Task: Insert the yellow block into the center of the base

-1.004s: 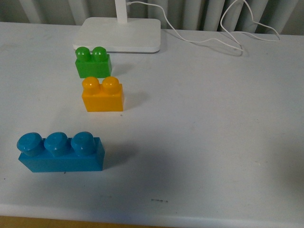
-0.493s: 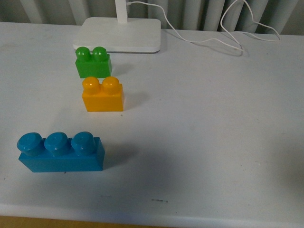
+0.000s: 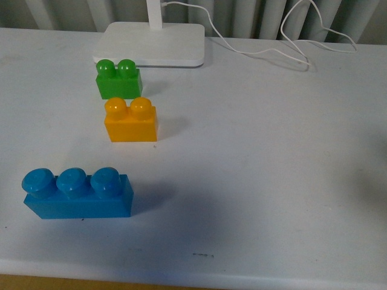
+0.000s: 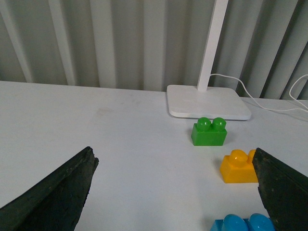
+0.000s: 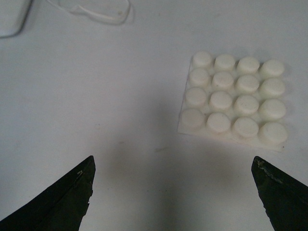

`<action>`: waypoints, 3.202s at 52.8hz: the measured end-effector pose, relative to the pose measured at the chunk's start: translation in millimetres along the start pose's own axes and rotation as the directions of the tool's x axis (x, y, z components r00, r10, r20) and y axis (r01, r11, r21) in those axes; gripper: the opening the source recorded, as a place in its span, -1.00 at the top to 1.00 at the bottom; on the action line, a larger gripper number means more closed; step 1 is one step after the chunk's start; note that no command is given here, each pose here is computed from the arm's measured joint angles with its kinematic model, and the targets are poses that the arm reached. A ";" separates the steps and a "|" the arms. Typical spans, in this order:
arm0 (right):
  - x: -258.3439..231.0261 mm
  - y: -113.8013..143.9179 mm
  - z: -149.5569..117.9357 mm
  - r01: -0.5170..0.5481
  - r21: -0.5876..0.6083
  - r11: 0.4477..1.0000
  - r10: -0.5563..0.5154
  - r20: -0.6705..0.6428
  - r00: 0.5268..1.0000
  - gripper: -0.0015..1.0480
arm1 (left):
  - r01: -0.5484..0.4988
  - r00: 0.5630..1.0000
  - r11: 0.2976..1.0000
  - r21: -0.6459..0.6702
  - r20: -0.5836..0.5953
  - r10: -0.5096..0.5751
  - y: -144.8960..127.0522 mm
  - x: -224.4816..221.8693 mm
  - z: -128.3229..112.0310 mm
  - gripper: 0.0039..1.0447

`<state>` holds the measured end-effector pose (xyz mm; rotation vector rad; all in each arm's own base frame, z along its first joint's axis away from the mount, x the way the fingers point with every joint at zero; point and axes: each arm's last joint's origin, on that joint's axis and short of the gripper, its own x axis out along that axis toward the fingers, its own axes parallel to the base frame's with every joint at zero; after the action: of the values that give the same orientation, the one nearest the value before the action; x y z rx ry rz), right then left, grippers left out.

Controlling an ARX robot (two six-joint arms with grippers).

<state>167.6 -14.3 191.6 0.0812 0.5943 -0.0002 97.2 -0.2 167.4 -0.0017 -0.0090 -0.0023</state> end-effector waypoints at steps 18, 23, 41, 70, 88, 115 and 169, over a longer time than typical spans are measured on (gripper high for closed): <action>99.7 -0.8 51.9 0.034 -0.099 0.995 -0.065 -0.340 0.938 -0.82 | 0.000 1.000 1.000 0.000 0.000 0.000 0.0 0.0 0.0 -0.88; 113.4 -1.8 57.4 0.050 -0.118 0.992 -0.090 -0.368 0.926 -0.82 | 0.000 1.000 1.000 0.000 0.000 0.000 0.0 0.0 0.0 -0.88; 141.4 -15.4 66.3 0.111 -0.149 0.983 -0.163 -0.405 0.900 -0.82 | 0.000 1.000 1.000 0.000 0.000 0.000 0.0 0.0 0.0 -0.88; 141.6 -54.1 71.7 0.144 -0.135 0.980 -0.190 -0.432 0.882 -0.82 | 0.000 1.000 1.000 0.000 0.000 0.000 0.0 0.0 0.0 -0.88; 153.4 -56.8 61.5 0.138 -0.152 0.979 -0.194 -0.460 0.866 -0.82 | 0.000 1.000 1.000 0.000 0.000 0.000 0.0 0.0 0.0 -0.88; 157.4 -58.9 63.0 0.139 -0.109 0.984 -0.174 -0.465 0.868 -0.82 | 0.000 1.000 1.000 0.000 0.000 0.000 0.0 0.0 0.0 -0.88; 165.5 -74.8 51.8 0.150 -0.109 0.983 -0.185 -0.511 0.840 -0.82 | 0.000 1.000 1.000 0.000 0.000 0.000 0.0 0.0 0.0 -0.88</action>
<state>332.0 -89.0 136.0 -0.0387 1.1454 -0.1340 97.2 -0.2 167.4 -0.0017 -0.0090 -0.0023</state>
